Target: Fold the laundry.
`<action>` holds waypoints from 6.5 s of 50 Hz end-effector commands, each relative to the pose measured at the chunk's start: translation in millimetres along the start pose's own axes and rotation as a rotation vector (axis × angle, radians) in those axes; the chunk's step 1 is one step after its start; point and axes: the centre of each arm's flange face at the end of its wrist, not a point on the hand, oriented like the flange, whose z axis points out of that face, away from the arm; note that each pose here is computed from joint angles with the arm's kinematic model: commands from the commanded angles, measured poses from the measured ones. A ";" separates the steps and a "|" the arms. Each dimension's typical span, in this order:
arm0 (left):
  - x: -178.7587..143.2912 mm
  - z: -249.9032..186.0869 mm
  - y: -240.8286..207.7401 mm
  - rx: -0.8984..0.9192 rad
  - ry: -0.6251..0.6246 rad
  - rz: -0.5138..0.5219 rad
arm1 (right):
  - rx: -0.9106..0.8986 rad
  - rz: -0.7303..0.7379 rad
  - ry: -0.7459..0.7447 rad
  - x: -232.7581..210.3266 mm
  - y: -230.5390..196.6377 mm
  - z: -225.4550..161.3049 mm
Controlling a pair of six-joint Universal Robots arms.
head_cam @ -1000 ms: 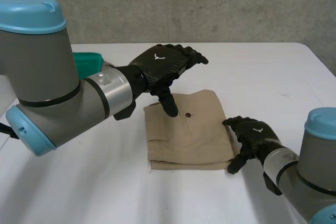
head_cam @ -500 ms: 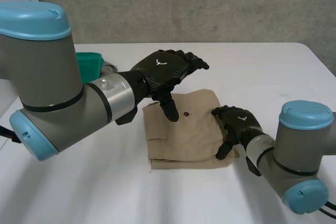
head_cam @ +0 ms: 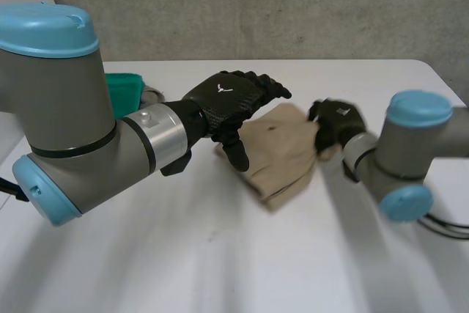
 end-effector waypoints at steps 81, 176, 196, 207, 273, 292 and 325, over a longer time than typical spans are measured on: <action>-271.7 -25.8 52.8 0.015 -0.663 0.260 | 0.011 -0.595 -0.091 -33.8 -80.5 -37.7; -45.0 -66.5 115.7 -0.278 -0.468 0.063 | -0.210 -0.771 -0.337 -33.2 -14.9 -120.8; -63.5 -67.4 114.0 -0.248 -0.545 0.060 | -0.065 -0.695 -0.524 -122.6 -0.6 -78.1; -62.8 -71.5 113.5 -0.250 -0.551 0.056 | -0.121 -0.731 -0.533 -137.2 25.9 -48.6; -55.6 -68.1 100.1 -0.200 -0.529 0.082 | -0.258 -0.455 -0.462 -138.3 26.7 -37.8; -55.3 -69.1 95.5 -0.186 -0.531 0.088 | -0.037 -0.432 -0.120 -72.4 -53.2 -6.3; -19.6 -52.7 126.9 -0.267 -0.399 0.097 | -0.142 -0.530 0.245 59.2 -62.3 -25.0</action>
